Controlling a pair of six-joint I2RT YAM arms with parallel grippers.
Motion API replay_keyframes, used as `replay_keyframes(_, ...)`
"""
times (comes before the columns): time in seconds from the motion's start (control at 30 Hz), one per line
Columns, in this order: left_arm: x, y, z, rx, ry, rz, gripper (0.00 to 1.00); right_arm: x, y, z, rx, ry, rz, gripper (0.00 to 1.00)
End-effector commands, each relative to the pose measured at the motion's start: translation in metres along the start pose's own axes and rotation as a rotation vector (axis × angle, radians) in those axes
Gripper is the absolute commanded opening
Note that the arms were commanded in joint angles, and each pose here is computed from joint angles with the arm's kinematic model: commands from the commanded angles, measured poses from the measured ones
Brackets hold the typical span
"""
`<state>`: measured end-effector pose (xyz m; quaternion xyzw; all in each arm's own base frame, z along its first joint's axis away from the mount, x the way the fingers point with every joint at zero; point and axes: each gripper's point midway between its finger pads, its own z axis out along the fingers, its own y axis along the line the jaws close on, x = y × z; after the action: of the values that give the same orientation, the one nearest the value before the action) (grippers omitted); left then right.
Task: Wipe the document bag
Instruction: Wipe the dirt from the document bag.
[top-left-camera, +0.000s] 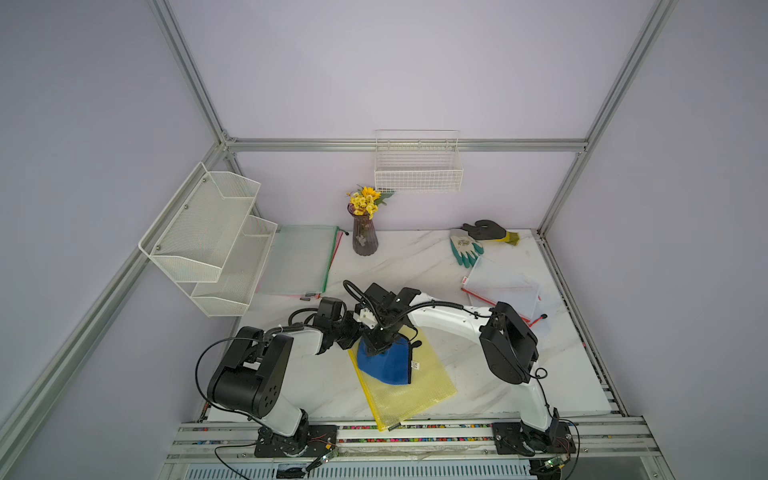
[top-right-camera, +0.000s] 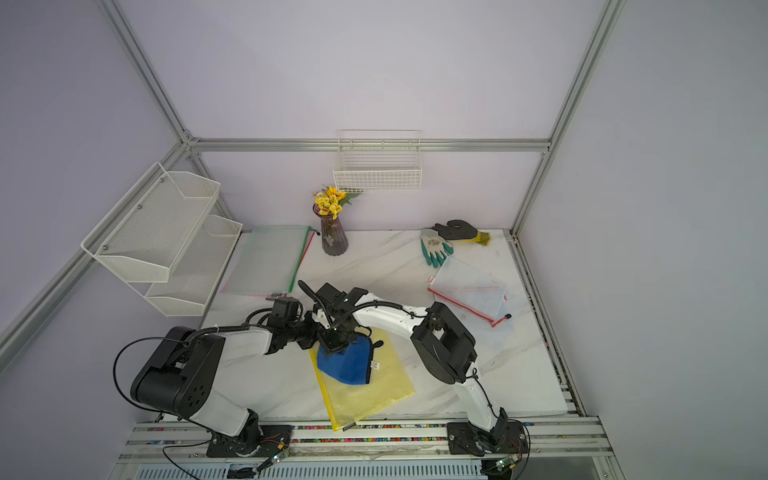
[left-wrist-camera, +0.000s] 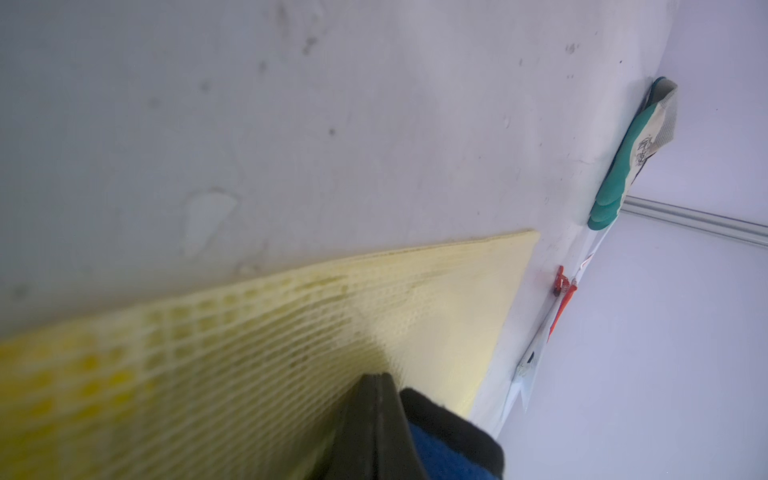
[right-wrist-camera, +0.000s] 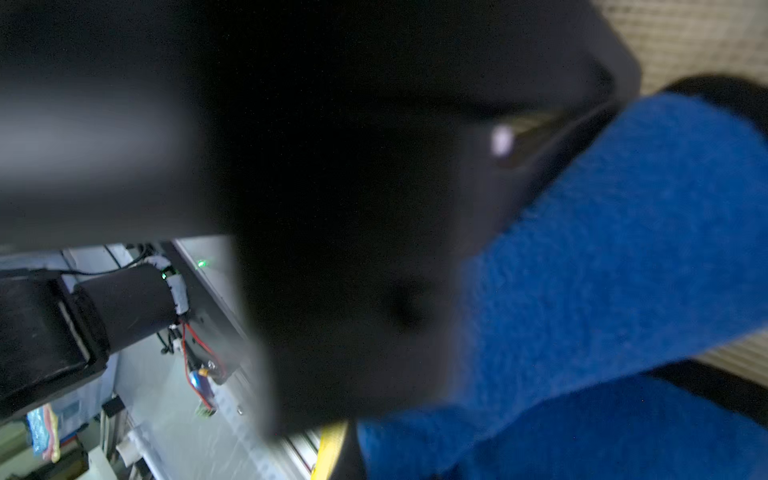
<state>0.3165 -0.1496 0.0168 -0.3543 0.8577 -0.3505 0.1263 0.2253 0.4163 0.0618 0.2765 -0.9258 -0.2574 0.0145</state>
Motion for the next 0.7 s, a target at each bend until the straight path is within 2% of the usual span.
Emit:
replay_keyframes(0.0, -0.008, 0.064, -0.002, -0.197, -0.107, -0.167, 0.0, 0.062, -0.077, 0.006, 0.182, 0.143, 0.256, 0.0)
replay_keyframes(0.13, -0.015, 0.068, -0.013, -0.202, -0.146, -0.182, 0.0, 0.089, -0.156, -0.064, 0.488, 0.059, 0.343, 0.0)
replay_keyframes(0.2, -0.016, 0.067, -0.014, -0.195, -0.148, -0.185, 0.0, 0.092, -0.165, -0.091, 0.557, 0.04, 0.31, 0.0)
replay_keyframes(0.27, -0.018, 0.063, -0.014, -0.186, -0.151, -0.182, 0.0, 0.086, -0.139, -0.097, 0.47, 0.048, 0.218, 0.0)
replay_keyframes(0.37, -0.022, 0.058, -0.012, -0.183, -0.155, -0.176, 0.0, 0.088, -0.073, -0.088, 0.323, 0.081, 0.024, 0.0)
replay_keyframes(0.43, -0.024, 0.057, -0.01, -0.183, -0.151, -0.175, 0.0, 0.094, -0.032, -0.077, 0.172, 0.117, -0.052, 0.0)
replay_keyframes(0.53, -0.024, 0.062, -0.011, -0.194, -0.163, -0.196, 0.0, 0.096, 0.009, -0.057, -0.015, 0.139, -0.086, 0.0)
replay_keyframes(0.67, -0.024, 0.065, -0.017, -0.203, -0.182, -0.204, 0.0, 0.088, 0.005, -0.03, -0.047, 0.137, -0.026, 0.0)
